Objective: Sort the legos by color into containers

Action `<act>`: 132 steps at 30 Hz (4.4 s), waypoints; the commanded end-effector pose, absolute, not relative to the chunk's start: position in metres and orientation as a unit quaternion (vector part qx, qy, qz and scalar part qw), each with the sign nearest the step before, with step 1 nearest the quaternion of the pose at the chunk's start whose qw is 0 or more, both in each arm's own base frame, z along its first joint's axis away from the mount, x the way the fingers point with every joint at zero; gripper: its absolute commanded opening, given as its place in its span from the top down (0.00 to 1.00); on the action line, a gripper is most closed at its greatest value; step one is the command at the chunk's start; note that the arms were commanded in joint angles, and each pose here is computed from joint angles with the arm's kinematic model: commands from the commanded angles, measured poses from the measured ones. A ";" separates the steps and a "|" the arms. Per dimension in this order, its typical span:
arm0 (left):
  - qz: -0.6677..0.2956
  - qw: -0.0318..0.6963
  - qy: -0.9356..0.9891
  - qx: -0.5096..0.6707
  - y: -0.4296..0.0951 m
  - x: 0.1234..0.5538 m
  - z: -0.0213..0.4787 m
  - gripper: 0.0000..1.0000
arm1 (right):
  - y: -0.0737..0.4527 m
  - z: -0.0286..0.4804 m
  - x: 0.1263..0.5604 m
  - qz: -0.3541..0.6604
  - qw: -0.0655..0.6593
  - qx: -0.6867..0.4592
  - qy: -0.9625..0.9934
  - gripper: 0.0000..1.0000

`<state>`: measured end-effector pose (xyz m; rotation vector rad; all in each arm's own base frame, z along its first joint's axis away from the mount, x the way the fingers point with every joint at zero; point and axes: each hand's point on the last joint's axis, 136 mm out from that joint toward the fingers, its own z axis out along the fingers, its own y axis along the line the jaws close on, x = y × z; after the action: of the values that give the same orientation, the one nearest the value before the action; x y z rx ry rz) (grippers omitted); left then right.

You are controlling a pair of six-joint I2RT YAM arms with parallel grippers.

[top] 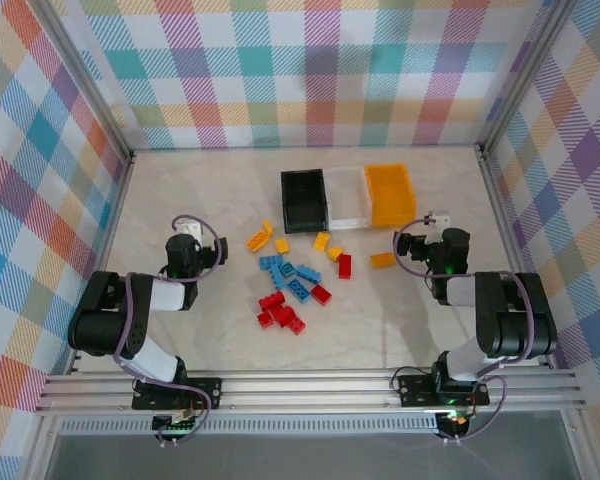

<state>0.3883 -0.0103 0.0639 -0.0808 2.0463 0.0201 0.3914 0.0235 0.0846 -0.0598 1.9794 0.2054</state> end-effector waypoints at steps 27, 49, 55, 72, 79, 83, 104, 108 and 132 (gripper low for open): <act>-0.001 0.543 0.839 -0.041 -0.010 0.398 0.079 0.00 | 0.025 0.094 0.397 0.088 0.557 -0.027 0.825 0.00; 0.003 0.501 0.860 -0.103 0.000 0.395 0.135 0.00 | 0.001 0.157 0.403 0.085 0.486 0.101 0.864 0.00; -0.026 0.456 0.877 -0.152 -0.004 0.394 0.171 0.00 | -0.005 0.191 0.416 0.121 0.402 0.192 0.887 0.00; -0.170 0.310 0.924 -0.142 -0.085 0.393 0.193 0.00 | 0.124 0.202 0.394 0.250 0.141 0.083 0.954 0.00; -0.175 0.249 0.948 -0.086 -0.125 0.365 0.163 0.00 | 0.156 0.141 0.345 0.128 0.014 0.002 0.992 0.04; -0.176 0.228 0.954 -0.079 -0.132 0.357 0.150 0.00 | 0.180 0.115 0.328 0.186 -0.035 0.056 0.980 0.14; -0.173 0.213 0.958 -0.085 -0.132 0.356 0.144 0.00 | 0.207 0.044 0.301 0.105 -0.076 -0.007 0.992 0.37; -0.174 0.213 0.957 -0.087 -0.132 0.355 0.146 0.00 | 0.205 0.036 0.303 0.087 -0.076 -0.010 0.993 0.42; -0.168 0.198 0.961 -0.096 -0.129 0.348 0.135 0.00 | 0.206 0.036 0.302 0.055 -0.048 -0.054 0.996 0.68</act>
<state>0.3587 -0.1287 0.1401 -0.2499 2.6549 -0.4624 0.3046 0.2078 0.0262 -0.1340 3.2557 0.1904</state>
